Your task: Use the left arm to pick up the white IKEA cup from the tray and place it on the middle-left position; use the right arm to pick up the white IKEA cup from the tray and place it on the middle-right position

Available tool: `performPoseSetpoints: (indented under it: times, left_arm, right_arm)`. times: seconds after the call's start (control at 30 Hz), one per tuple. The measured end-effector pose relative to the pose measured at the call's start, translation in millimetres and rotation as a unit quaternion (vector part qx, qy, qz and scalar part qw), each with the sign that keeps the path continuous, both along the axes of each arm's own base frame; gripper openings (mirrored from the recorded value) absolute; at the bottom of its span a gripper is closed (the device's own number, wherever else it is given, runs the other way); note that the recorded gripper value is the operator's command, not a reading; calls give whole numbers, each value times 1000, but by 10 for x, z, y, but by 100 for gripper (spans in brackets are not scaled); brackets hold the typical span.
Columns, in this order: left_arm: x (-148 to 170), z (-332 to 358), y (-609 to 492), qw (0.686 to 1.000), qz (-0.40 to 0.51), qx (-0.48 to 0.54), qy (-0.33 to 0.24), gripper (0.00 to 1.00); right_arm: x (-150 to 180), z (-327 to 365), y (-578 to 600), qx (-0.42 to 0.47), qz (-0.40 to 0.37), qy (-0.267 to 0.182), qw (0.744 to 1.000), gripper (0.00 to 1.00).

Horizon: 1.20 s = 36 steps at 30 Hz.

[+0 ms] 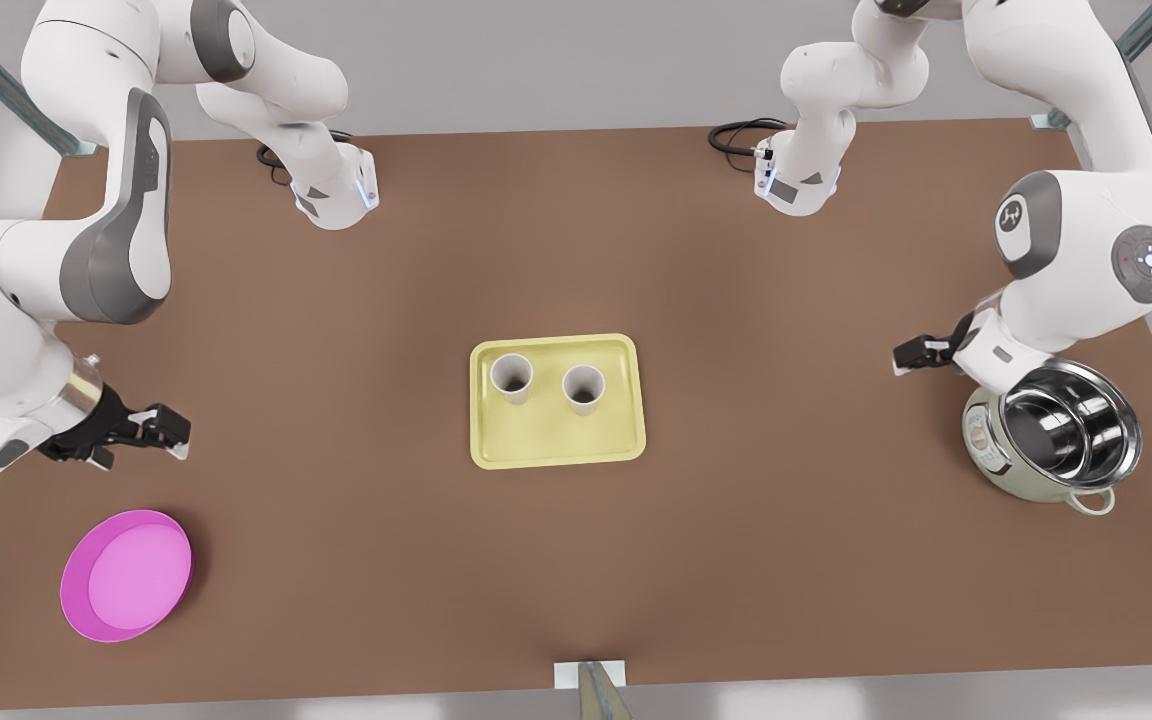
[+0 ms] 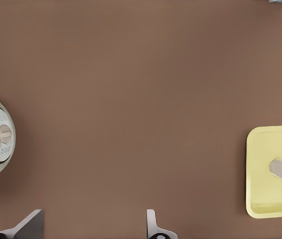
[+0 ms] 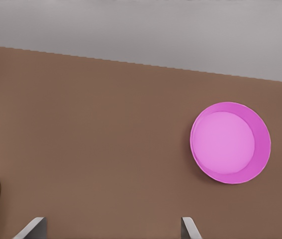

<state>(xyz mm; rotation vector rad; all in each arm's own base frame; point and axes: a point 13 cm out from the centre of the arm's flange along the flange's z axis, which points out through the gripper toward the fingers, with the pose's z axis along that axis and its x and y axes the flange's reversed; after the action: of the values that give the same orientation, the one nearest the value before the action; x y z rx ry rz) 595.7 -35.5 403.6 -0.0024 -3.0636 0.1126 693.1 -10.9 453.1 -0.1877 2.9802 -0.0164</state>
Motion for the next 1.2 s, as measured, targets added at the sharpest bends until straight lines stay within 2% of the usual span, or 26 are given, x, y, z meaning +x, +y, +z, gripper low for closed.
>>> performPoseSetpoints:
  times: [0.13, 0.27, 0.37, 0.47, 0.57, 0.63, 0.7, 0.77, 0.87, 1.0, 1.1, 1.2]
  left_arm:
    - [209, 52, -378, 999, -30, 2, -22, 100]
    - [124, -218, -1763, 992, -123, 4, -15, 100]
    - [57, -313, -2148, 991, -135, 4, -12, 100]
    - [-103, -433, -2552, 989, -147, 4, -3, 100]
    - [-407, -622, -3144, 984, -177, 21, 3, 100]
    - [-507, -677, -3380, 984, -176, 22, -2, 100]
    - [-567, -853, -3564, 985, -169, 26, 1, 100]
    - [-569, -1021, -3710, 988, -155, 29, -2, 100]
    - [-685, -1275, -4061, 989, -144, 28, -9, 100]
    - [-783, -1538, -4308, 992, -122, 31, -15, 100]
    - [-576, -1519, -4347, 996, -85, 20, -35, 100]
    - [-441, -1581, -4442, 997, -58, 10, -50, 100]
  right_arm:
    - [36, 10, 2, -1, 7, -7, 1000, 100]
    - [56, 27, 1, -2, 13, -12, 1000, 100]
    - [64, 32, 0, -3, 16, -14, 1000, 100]
    - [69, 41, 64, -3, 24, -15, 1000, 100]
    - [-19, 66, 1132, -1, 103, -14, 995, 100]
    - [-66, 70, 1330, -2, 119, -11, 993, 100]
    - [-235, 52, 1945, -12, 169, -6, 985, 100]
    - [-592, -77, 2898, -23, 242, 8, 970, 100]
    - [-1032, -217, 3695, -30, 304, 23, 952, 100]
    - [-1291, -478, 3875, -27, 321, 45, 946, 100]
    - [-1469, -900, 3796, -27, 319, 68, 945, 100]
    - [-1502, -1244, 3810, -25, 316, 75, 946, 100]
